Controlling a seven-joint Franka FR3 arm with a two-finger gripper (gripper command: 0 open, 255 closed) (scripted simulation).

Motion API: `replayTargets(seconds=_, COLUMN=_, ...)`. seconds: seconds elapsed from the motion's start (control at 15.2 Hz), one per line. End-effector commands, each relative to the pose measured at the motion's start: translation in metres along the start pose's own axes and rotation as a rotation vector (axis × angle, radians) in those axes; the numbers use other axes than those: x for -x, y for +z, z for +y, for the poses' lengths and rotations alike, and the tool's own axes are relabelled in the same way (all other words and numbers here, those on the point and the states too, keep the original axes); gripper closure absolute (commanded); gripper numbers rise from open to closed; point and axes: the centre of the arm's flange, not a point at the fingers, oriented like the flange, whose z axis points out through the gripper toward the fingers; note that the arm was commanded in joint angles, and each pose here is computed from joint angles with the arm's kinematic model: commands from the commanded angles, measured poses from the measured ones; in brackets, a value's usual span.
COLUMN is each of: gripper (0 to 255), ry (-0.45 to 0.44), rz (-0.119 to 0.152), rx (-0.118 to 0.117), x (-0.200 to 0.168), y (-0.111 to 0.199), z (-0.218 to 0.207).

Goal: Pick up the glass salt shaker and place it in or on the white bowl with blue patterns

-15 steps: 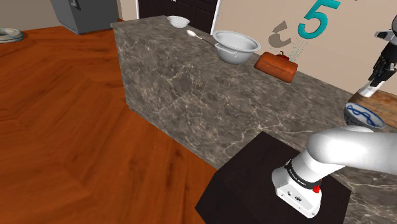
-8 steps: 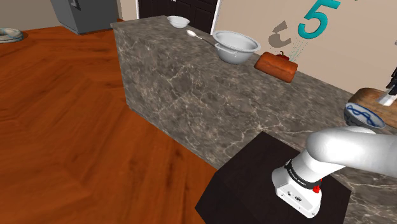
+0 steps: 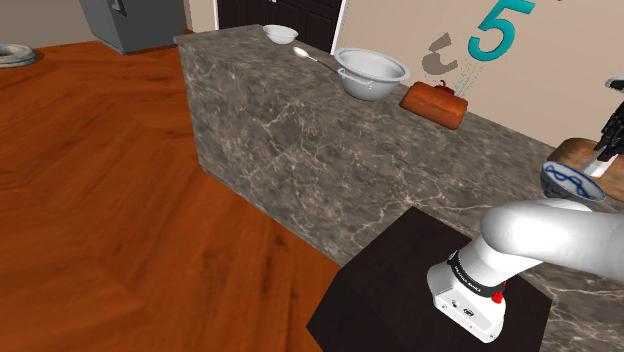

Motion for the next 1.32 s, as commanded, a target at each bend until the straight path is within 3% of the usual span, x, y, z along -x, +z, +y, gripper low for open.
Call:
replayTargets(seconds=0.0, gripper=255, ry=0.000, rz=0.000, rx=0.000, x=-0.003, y=0.009, z=-0.002)
replayTargets(seconds=0.33, gripper=255, ry=0.000, rz=0.000, rx=0.000, x=-0.009, y=0.035, z=-0.005)
replayTargets(seconds=0.86, gripper=255, ry=0.000, rz=0.000, rx=0.000, x=-0.009, y=0.035, z=-0.005)
replayTargets(seconds=0.92, gripper=0, ry=0.000, rz=0.000, rx=0.000, x=-0.009, y=0.035, z=-0.005)
replayTargets(seconds=1.25, gripper=0, ry=0.000, rz=0.000, rx=0.000, x=-0.009, y=0.035, z=-0.005)
